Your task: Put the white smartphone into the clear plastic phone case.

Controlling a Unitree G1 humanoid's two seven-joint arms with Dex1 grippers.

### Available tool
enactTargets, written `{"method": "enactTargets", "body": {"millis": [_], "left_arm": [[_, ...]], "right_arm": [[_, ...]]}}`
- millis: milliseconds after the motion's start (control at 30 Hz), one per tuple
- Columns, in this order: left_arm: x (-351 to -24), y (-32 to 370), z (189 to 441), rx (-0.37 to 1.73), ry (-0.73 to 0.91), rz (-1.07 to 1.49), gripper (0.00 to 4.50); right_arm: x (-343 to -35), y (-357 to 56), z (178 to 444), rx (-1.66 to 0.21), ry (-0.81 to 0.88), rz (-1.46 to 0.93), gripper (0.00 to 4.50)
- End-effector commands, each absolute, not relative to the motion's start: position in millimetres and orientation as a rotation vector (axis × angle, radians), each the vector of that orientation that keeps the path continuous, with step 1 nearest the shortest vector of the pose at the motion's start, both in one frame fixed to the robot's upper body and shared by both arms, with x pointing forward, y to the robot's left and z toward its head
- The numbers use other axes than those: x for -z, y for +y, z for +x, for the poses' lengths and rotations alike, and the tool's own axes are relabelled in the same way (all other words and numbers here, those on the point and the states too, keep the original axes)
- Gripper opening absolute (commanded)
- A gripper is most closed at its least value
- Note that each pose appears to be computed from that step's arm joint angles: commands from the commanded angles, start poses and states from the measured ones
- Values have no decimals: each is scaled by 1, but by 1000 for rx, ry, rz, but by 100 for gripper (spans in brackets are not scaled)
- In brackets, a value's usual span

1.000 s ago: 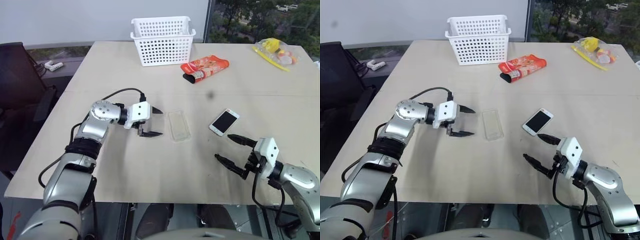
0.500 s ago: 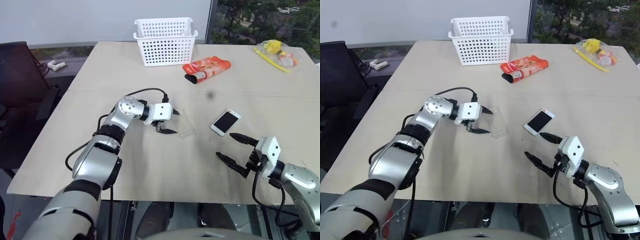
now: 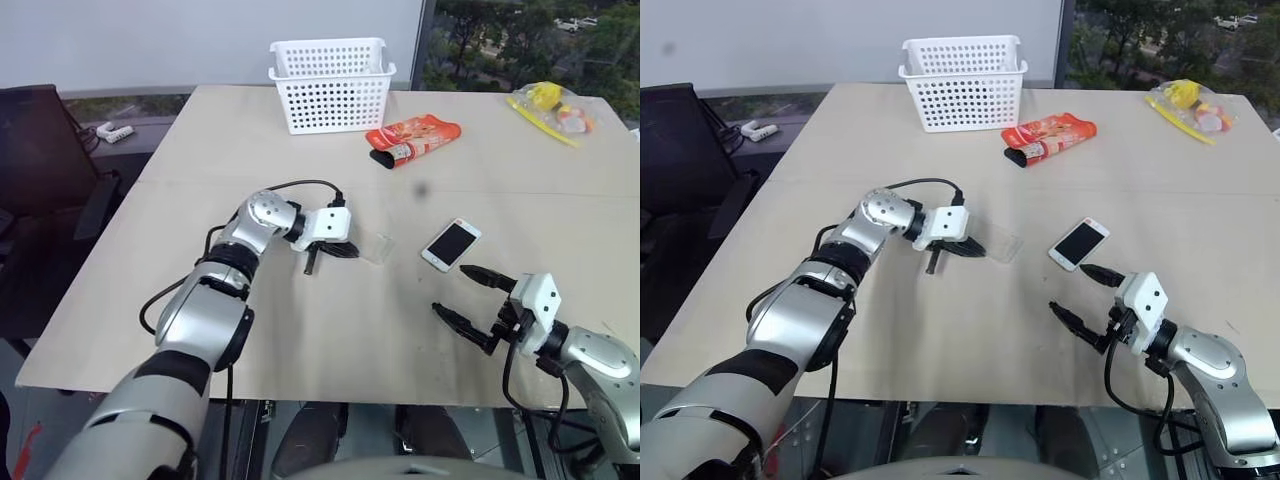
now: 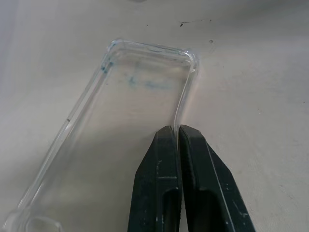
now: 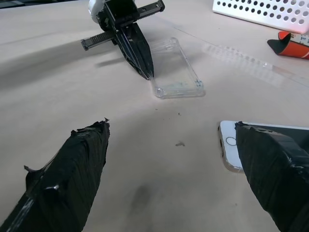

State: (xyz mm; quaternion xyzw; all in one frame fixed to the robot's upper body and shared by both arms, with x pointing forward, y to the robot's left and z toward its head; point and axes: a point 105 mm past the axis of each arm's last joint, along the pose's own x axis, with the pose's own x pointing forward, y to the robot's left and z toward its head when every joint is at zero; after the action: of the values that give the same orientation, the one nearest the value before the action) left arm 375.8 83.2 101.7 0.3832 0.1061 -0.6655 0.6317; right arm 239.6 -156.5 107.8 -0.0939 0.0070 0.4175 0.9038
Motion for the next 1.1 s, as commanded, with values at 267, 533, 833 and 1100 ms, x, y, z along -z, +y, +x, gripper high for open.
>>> {"method": "enactTargets", "body": {"millis": [267,533,833,1100], "left_arm": [[-111,46,348,1575,271,557,12],[-103,17,278,1524,460,299,12],[-99,18,262,1517,439,333,209],[-159,36,276,1405,165,288,402]], "right_arm": [[-123,-159,240,-855,-51,-223,450],[-126,-166,251,-795,-36,-193,450],[-123,-165,279,-639,6,-231,450],[-124,-140,312,-495,61,-109,450]]}}
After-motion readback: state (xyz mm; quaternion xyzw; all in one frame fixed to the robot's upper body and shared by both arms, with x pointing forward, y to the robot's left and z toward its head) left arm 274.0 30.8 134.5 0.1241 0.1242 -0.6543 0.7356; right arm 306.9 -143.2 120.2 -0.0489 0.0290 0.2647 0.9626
